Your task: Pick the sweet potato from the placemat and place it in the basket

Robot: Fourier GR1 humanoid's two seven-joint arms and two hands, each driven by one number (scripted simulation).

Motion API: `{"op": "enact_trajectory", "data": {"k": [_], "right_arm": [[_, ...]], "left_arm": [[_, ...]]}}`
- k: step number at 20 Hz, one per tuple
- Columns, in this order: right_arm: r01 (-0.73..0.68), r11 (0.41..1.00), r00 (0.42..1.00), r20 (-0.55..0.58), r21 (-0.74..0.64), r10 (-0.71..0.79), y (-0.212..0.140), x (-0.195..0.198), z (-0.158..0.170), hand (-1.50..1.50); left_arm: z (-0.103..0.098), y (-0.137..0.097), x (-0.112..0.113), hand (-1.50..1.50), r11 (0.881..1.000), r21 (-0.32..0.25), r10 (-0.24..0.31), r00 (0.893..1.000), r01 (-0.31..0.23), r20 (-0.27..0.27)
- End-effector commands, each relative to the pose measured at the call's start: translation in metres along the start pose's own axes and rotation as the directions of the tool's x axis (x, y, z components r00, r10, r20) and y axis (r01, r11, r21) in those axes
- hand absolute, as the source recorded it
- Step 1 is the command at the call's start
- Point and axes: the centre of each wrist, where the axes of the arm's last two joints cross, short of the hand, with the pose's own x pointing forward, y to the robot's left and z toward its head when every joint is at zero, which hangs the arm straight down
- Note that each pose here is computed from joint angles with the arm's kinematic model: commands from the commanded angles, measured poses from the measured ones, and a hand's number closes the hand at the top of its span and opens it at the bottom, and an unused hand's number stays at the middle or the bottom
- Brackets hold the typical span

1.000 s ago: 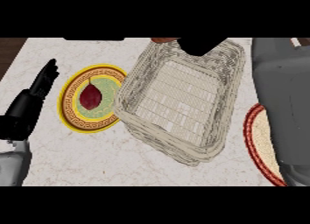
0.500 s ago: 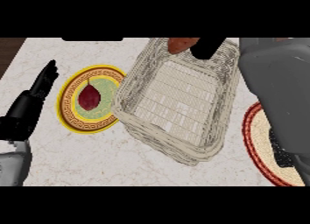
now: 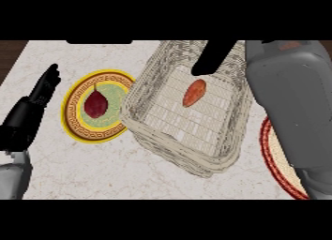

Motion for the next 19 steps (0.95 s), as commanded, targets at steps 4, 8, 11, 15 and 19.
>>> {"op": "enact_trajectory", "data": {"k": [4,8,11,15,19], "right_arm": [[0.275,0.952,0.960,-0.005,-0.135,-0.278,-0.013,-0.009,0.010,-1.50],[0.455,0.826,0.879,0.020,-0.333,-0.476,-0.039,-0.030,0.016,-1.50],[0.518,0.734,0.822,0.018,-0.440,-0.569,-0.051,-0.050,0.011,-1.50],[0.529,0.638,0.782,0.029,-0.560,-0.623,-0.070,-0.095,0.025,-1.50],[0.528,0.563,0.746,0.030,-0.636,-0.665,-0.090,-0.142,0.047,-1.50]], "left_arm": [[0.005,0.002,0.006,0.00,1.000,-0.002,0.004,1.000,-0.004,-0.002],[0.002,0.004,0.005,0.00,1.000,0.015,-0.013,1.000,0.013,0.002],[0.001,-0.006,-0.007,0.00,1.000,0.002,0.001,1.000,-0.001,0.000],[-0.001,-0.006,-0.004,0.00,1.000,0.013,0.004,1.000,-0.003,-0.004],[0.012,0.005,0.004,0.00,1.000,0.010,-0.010,1.000,0.011,-0.013]]}}
